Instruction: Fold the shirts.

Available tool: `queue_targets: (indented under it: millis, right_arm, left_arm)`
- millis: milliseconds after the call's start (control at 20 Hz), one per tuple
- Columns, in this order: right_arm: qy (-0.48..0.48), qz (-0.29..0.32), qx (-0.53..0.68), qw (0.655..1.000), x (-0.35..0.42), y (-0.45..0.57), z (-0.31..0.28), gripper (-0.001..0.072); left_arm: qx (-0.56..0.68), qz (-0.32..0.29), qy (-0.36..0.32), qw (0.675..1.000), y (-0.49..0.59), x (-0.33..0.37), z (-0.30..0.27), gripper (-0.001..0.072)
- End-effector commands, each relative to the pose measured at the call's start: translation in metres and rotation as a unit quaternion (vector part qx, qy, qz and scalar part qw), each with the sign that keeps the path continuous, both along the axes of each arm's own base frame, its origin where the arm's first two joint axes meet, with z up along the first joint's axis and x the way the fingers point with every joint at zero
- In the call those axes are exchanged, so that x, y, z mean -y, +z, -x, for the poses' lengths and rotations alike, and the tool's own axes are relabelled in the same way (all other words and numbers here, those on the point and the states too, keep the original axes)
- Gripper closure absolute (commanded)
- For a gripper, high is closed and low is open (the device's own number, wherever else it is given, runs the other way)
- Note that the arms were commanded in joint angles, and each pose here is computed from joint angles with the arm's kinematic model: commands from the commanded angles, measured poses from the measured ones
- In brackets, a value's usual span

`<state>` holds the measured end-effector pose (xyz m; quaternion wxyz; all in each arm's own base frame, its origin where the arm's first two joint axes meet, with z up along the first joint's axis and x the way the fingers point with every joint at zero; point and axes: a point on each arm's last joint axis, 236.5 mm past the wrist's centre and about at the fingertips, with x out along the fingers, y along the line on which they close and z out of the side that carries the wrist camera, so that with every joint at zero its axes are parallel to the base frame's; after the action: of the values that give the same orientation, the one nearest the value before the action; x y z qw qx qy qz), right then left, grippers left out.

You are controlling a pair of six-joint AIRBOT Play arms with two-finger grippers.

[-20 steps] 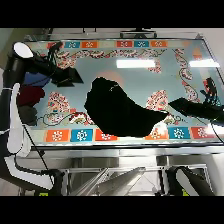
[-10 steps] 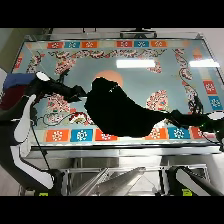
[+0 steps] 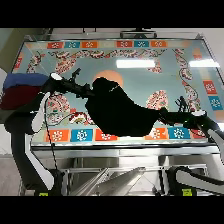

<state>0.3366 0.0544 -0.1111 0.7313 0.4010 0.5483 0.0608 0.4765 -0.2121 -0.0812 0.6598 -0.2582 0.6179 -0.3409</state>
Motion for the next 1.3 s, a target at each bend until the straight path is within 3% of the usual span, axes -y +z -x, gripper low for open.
queue_targets:
  millis: [0,150,350,500,650,850,1000,1100,1250]
  right_arm:
    - [-0.005,-0.016,0.044,0.999,-0.005,0.012,-0.022,0.0691]
    - [0.02,-0.028,0.088,0.996,-0.011,0.048,-0.04,0.0693]
    - [0.072,-0.006,0.264,0.962,-0.011,0.203,-0.078,0.0693]
    - [0.109,0.058,0.44,0.89,-0.016,0.372,-0.066,0.0693]
    - [0.122,0.12,0.568,0.805,-0.035,0.495,-0.008,0.0693]
    - [0.103,0.177,0.647,0.734,-0.047,0.562,0.058,0.0693]
    - [0.094,0.188,0.644,0.736,-0.04,0.56,0.05,0.0693]
    - [0.097,0.172,0.614,0.764,-0.032,0.538,0.019,0.0693]
    - [0.105,0.112,0.518,0.841,-0.017,0.463,-0.047,0.0692]
  left_arm:
    - [0.003,0.053,0.0,0.999,0.02,0.015,-0.003,0.0691]
    - [0.044,0.122,0.004,0.992,0.078,0.027,-0.009,0.0693]
    - [0.162,0.139,-0.012,0.977,0.207,0.011,0.008,0.0695]
    - [0.303,0.132,-0.013,0.944,0.336,-0.006,0.054,0.0695]
    - [0.439,0.115,-0.02,0.891,0.443,-0.011,0.138,0.0695]
    - [0.575,-0.012,0.04,0.817,0.504,-0.045,0.202,0.0686]
    - [0.574,-0.102,0.078,0.809,0.49,-0.078,0.189,0.0685]
    - [0.532,-0.11,0.069,0.836,0.449,-0.081,0.157,0.0685]
    - [0.423,-0.115,0.061,0.897,0.347,-0.084,0.09,0.0685]
